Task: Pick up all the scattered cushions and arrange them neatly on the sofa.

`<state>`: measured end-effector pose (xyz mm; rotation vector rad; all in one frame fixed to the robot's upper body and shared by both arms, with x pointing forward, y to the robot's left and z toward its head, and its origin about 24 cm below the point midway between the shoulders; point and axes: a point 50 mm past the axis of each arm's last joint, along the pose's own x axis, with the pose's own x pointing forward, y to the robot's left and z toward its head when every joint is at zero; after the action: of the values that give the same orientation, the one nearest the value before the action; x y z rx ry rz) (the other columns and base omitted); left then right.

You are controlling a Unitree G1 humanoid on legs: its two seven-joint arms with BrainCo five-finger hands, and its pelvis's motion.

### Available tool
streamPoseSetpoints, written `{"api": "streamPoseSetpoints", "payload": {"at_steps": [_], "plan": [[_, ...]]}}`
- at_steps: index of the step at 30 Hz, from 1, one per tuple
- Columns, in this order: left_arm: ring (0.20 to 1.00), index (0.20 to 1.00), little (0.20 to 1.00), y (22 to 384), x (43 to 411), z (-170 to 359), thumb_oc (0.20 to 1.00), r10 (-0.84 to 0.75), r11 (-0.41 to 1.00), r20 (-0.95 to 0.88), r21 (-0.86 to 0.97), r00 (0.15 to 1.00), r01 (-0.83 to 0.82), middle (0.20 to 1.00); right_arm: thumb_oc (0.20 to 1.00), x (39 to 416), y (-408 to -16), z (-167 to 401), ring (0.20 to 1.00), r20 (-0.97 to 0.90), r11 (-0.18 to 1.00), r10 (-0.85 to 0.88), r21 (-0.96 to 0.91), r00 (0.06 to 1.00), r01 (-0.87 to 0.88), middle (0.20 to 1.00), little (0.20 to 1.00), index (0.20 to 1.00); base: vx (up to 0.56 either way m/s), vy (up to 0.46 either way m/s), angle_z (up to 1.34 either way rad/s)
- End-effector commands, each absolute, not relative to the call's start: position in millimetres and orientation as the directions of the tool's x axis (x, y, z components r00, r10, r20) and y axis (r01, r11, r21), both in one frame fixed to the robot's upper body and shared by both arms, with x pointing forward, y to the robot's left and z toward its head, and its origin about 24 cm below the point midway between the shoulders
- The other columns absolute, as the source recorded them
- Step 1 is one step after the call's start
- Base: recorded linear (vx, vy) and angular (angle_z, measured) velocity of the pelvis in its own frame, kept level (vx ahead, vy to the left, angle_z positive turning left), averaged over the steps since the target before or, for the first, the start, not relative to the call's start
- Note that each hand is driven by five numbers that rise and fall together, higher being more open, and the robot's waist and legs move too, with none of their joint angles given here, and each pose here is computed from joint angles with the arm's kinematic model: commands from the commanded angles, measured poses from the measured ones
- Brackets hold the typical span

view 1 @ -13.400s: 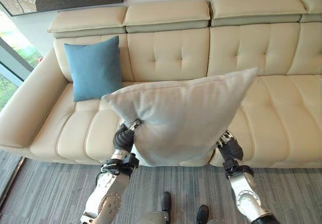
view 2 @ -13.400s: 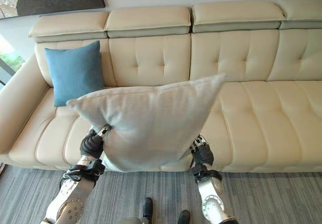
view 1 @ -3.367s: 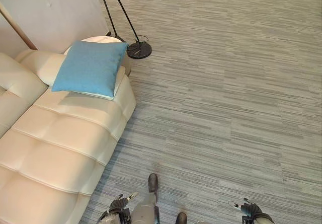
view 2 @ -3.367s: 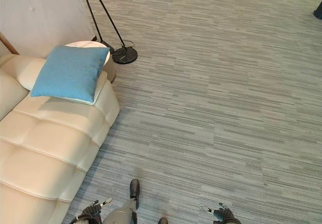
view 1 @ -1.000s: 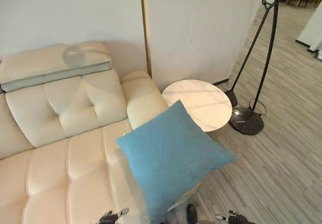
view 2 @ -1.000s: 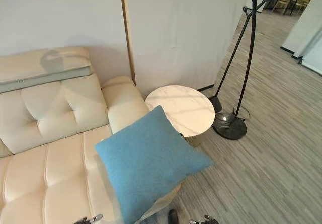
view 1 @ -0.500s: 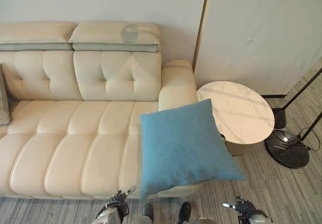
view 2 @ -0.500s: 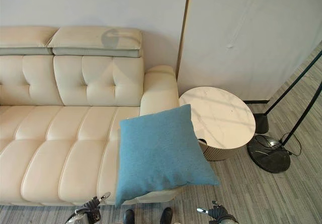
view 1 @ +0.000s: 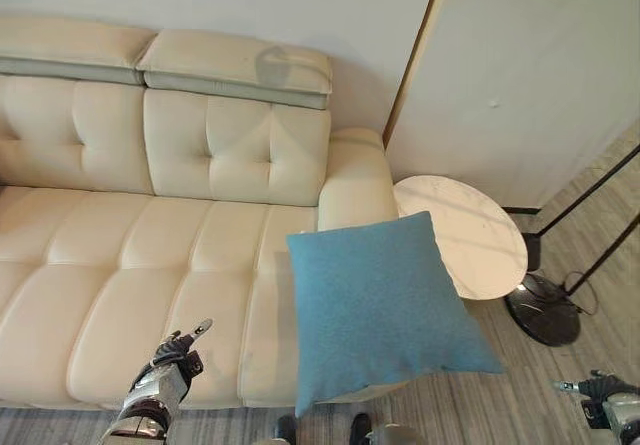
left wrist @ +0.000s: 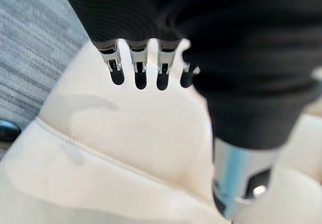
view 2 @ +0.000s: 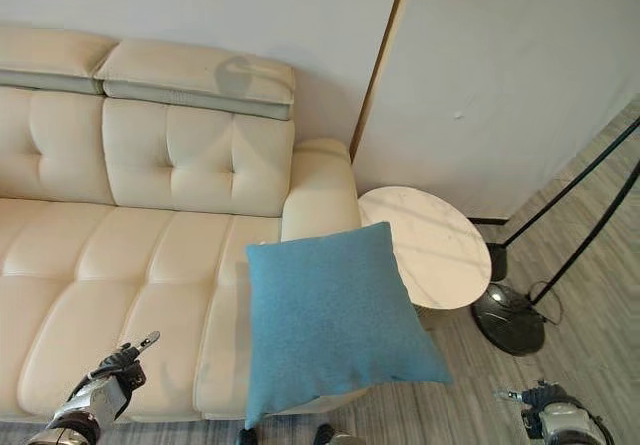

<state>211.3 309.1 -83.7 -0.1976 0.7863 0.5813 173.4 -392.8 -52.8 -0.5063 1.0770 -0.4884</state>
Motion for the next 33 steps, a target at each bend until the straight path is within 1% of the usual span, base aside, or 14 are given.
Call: {"api": "streamPoseSetpoints", "payload": {"at_steps": [1,6,9,10,15,16,17,18,20,22,23,25,30,33], "plan": [[1.0,1.0,1.0,283.1,240.6,-76.5,1.0,0.345,0.85,-0.686,-0.061,0.641,-0.523,1.0,1.0,210.4,-384.5,-36.2,1.0,-0.644,0.772,-0.589,-0.627,0.488,0.105,1.0,1.0,1.0,0.08,-0.061,-0.08],[1.0,1.0,1.0,225.1,253.7,-88.1,1.0,0.21,0.892,-0.734,-0.127,0.646,-0.434,1.0,1.0,280.9,-309.5,-33.0,1.0,-0.645,0.833,-0.429,-0.553,0.632,0.001,1.0,1.0,1.0,0.16,-0.118,0.11],[1.0,1.0,1.0,216.2,260.4,-85.6,1.0,0.196,0.895,-0.733,-0.138,0.652,-0.424,1.0,1.0,294.8,-294.0,-28.1,1.0,-0.633,0.845,-0.407,-0.535,0.659,0.008,1.0,1.0,1.0,0.04,-0.067,0.15],[1.0,1.0,1.0,204.2,267.3,-82.8,1.0,0.173,0.901,-0.728,-0.154,0.663,-0.405,1.0,1.0,306.4,-276.6,-25.0,1.0,-0.621,0.858,-0.374,-0.514,0.689,0.003,1.0,1.0,1.0,0.01,-0.052,-0.01],[1.0,1.0,1.0,184.9,270.1,-84.1,1.0,0.133,0.914,-0.74,-0.166,0.66,-0.37,1.0,1.0,319.9,-241.9,-24.9,1.0,-0.619,0.886,-0.297,-0.463,0.727,-0.034,1.0,1.0,1.0,0.04,-0.03,-0.07],[1.0,1.0,1.0,175.4,268.8,-86.4,1.0,0.111,0.917,-0.75,-0.175,0.652,-0.358,1.0,1.0,324.3,-219.8,-25.9,1.0,-0.608,0.909,-0.235,-0.414,0.759,-0.051,1.0,1.0,1.0,0.07,-0.012,-0.04],[1.0,1.0,1.0,175.4,268.7,-86.5,1.0,0.111,0.917,-0.75,-0.175,0.652,-0.358,1.0,1.0,324.2,-219.7,-26.0,1.0,-0.608,0.909,-0.235,-0.414,0.758,-0.051,1.0,1.0,1.0,0.07,-0.01,-0.1],[1.0,1.0,1.0,167.9,268.6,-87.4,1.0,0.095,0.916,-0.757,-0.188,0.647,-0.354,1.0,1.0,326.5,-199.2,-25.9,1.0,-0.588,0.925,-0.172,-0.372,0.79,-0.076,1.0,1.0,1.0,0.03,-0.004,-0.14],[1.0,1.0,1.0,162.1,269.4,-87.1,1.0,0.085,0.917,-0.758,-0.195,0.647,-0.349,1.0,1.0,327.0,-186.3,-25.8,1.0,-0.579,0.932,-0.128,-0.348,0.805,-0.103,1.0,1.0,1.0,0.02,-0.004,-0.12],[1.0,1.0,1.0,145.0,267.4,-89.3,1.0,0.041,0.921,-0.768,-0.218,0.639,-0.322,1.0,1.0,325.1,-154.4,-23.3,1.0,-0.539,0.95,-0.016,-0.272,0.842,-0.155,1.0,1.0,1.0,0.0,0.0,0.0],[1.0,1.0,1.0,144.9,267.2,-89.4,1.0,0.041,0.921,-0.768,-0.218,0.639,-0.322,1.0,1.0,324.9,-154.5,-23.4,1.0,-0.539,0.95,-0.017,-0.272,0.842,-0.155,1.0,1.0,1.0,-0.03,0.005,0.0],[1.0,1.0,1.0,123.3,268.0,-86.7,1.0,-0.015,0.919,-0.757,-0.268,0.653,-0.289,1.0,1.0,316.6,-130.9,-20.9,1.0,-0.491,0.971,0.065,-0.171,0.869,-0.169,1.0,1.0,1.0,-0.05,0.011,0.0],[1.0,1.0,1.0,82.3,256.8,-82.0,1.0,-0.163,0.897,-0.71,-0.396,0.685,-0.197,1.0,1.0,284.0,-110.7,-33.9,1.0,-0.484,0.985,0.174,0.086,0.858,-0.152,1.0,1.0,1.0,-0.04,0.011,-0.01],[1.0,1.0,1.0,69.9,247.1,-82.0,1.0,-0.228,0.886,-0.694,-0.439,0.683,-0.15,1.0,1.0,270.5,-105.8,-45.0,1.0,-0.518,0.975,0.204,0.184,0.831,-0.125,1.0,1.0,1.0,-0.03,0.008,0.0]]}}
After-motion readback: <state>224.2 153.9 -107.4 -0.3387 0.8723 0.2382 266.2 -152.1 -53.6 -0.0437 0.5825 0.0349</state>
